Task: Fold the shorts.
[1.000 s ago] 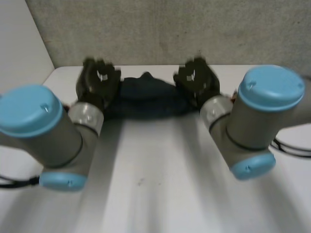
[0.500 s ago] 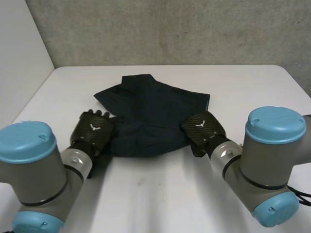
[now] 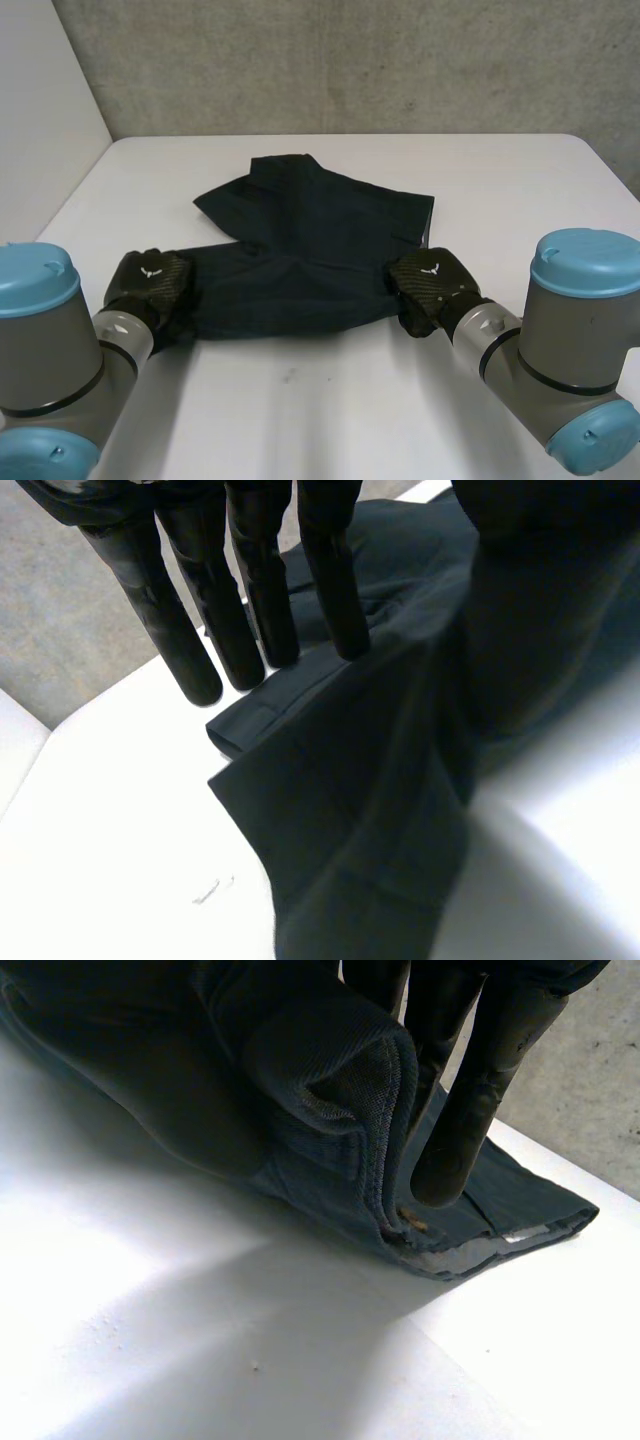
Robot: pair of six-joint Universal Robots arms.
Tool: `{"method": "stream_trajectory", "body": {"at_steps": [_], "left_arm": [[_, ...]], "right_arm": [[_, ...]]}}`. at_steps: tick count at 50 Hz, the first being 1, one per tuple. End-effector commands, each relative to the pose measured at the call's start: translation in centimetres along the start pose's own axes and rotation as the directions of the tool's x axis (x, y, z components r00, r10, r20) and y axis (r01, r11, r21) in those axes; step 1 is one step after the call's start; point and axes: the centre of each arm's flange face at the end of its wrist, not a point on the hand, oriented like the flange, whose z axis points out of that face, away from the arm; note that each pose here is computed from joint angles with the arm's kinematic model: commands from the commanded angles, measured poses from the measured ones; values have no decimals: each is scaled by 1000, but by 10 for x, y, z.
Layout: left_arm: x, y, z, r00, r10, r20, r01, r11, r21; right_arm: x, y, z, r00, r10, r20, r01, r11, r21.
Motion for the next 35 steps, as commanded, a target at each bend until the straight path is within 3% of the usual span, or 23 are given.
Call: {"method": "stream_trajectory", "body": {"at_steps": [1,8,17,22,29,35], "left_arm": [[4,7,-18,990,131,-43,-133,990,-44],[2,11,-37,952,289,-99,-300,946,-120],[-13,-28,-81,949,305,-78,-310,949,-61],[-7,-28,-98,940,315,-131,-325,944,-63],[6,-3,-76,914,343,-217,-381,910,-166],[14,3,-28,887,397,-234,-441,880,-179]], "right_arm": [[2,-4,1,1000,-13,-8,13,1000,8],[5,-26,-9,998,-70,-3,70,997,12],[14,-51,-41,970,-241,38,244,961,-133],[12,-48,-66,947,-291,133,317,910,-266],[9,-37,-70,945,-269,184,317,889,-330],[11,-16,-41,944,-261,203,321,874,-364]]}}
